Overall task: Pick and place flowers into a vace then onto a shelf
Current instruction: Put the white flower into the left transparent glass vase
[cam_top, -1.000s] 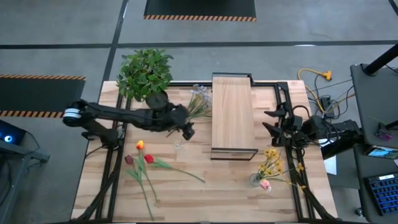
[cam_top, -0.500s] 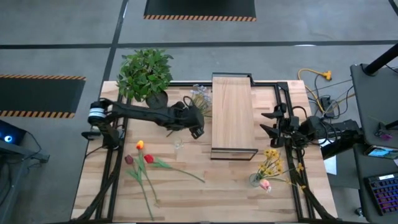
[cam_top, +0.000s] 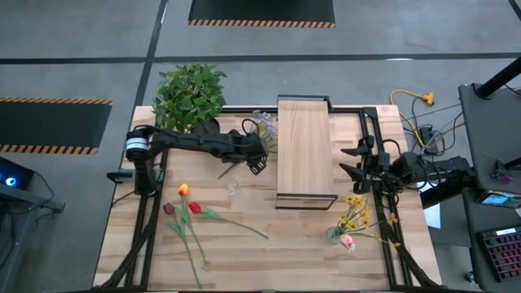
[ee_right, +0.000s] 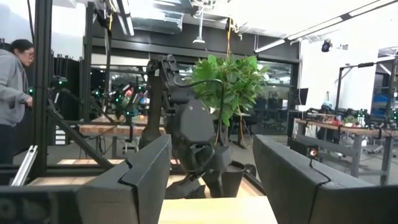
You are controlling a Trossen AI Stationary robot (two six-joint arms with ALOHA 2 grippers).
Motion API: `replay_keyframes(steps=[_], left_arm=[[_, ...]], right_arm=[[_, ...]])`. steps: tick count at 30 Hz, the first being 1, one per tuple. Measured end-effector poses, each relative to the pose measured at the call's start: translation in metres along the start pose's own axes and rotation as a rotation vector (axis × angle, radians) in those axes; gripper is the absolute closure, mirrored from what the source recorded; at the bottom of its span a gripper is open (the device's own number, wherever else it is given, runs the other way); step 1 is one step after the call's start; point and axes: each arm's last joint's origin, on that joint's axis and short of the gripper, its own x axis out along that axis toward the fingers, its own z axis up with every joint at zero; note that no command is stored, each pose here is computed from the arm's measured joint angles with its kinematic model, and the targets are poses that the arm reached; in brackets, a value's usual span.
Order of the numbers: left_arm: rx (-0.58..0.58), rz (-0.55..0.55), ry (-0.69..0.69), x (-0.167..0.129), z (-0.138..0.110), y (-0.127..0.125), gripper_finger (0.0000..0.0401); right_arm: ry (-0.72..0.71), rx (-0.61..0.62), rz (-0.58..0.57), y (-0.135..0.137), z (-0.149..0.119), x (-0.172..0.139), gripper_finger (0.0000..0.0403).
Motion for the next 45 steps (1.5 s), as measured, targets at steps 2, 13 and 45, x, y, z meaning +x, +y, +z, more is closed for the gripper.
replay_keyframes(steps=[2, 13, 45], left_arm=[[0.005, 0.007, 0.013, 0.005, -0.002, -0.001, 0.0187], [0.009, 0.037, 0.056, 0.026, -0.005, -0.001, 0.0187], [-0.062, 0.057, 0.055, 0.06, -0.029, 0.023, 0.0187]], right_arm=[[0.001, 0.001, 0.0, 0.0, 0.0, 0.0, 0.0184], [0.018, 0.011, 0.002, 0.0, -0.002, 0.0, 0.0184], [0.028, 0.018, 0.003, 0.0, -0.003, 0.0, 0.0184]])
